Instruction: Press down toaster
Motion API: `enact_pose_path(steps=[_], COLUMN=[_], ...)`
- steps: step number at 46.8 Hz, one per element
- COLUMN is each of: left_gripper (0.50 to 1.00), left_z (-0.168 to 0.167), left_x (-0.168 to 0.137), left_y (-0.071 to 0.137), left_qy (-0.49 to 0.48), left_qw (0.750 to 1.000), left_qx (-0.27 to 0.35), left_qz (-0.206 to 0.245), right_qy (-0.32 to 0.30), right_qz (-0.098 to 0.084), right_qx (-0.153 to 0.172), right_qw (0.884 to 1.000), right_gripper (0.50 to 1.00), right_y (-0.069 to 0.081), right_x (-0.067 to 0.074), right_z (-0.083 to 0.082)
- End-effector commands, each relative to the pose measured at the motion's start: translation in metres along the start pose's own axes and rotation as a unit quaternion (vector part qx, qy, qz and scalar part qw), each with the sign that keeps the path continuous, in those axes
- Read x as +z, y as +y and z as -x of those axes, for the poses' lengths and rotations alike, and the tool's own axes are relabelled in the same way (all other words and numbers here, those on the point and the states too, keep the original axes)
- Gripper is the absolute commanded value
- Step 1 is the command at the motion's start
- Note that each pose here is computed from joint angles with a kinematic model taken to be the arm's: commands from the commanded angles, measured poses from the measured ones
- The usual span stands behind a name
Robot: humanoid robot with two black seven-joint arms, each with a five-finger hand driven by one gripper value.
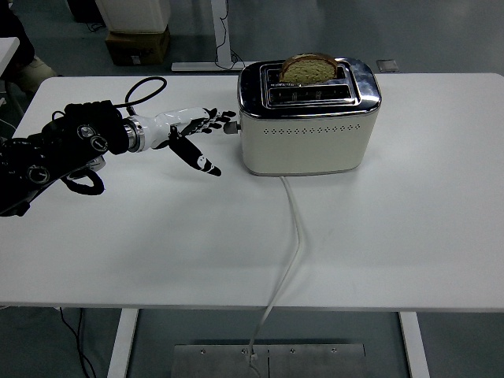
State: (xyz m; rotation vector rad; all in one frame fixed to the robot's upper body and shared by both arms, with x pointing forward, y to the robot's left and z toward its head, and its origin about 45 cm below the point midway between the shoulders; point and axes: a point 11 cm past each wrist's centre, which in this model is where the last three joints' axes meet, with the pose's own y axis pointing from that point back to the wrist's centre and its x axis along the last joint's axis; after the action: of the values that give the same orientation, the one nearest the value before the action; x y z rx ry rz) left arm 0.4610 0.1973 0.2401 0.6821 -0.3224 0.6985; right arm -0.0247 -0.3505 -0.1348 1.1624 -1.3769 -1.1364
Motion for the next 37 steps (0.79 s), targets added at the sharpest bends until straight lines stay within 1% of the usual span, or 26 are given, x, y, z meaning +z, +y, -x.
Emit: enact_pose_path(steps=[1,22,37], left_gripper=[1.0,1.0,1.0], left_z=[0.001,0.009,0.015], left_x=[-0.001,-0.004,-0.013], left_y=[-0.001,-0.006,-0.006], left_qy=[0.001,0.004,0.002], left_qw=[1.0,1.0,1.0], left_qx=[-0.001,-0.007,-0.007], left_qz=[-0.002,-0.004,-0.012], right_qy=[0.0,0.0,0.0], right_qz=[0.0,0.002,0.002], right_qx=[0.0,0.0,0.0], right_qw=[1.0,1.0,1.0], right_gripper=[0.998,0.998,0.998], right_y=[0.0,0.0,0.0], right_x=[0.001,0.002,0.002], right_z=[0.0,0.0,0.0])
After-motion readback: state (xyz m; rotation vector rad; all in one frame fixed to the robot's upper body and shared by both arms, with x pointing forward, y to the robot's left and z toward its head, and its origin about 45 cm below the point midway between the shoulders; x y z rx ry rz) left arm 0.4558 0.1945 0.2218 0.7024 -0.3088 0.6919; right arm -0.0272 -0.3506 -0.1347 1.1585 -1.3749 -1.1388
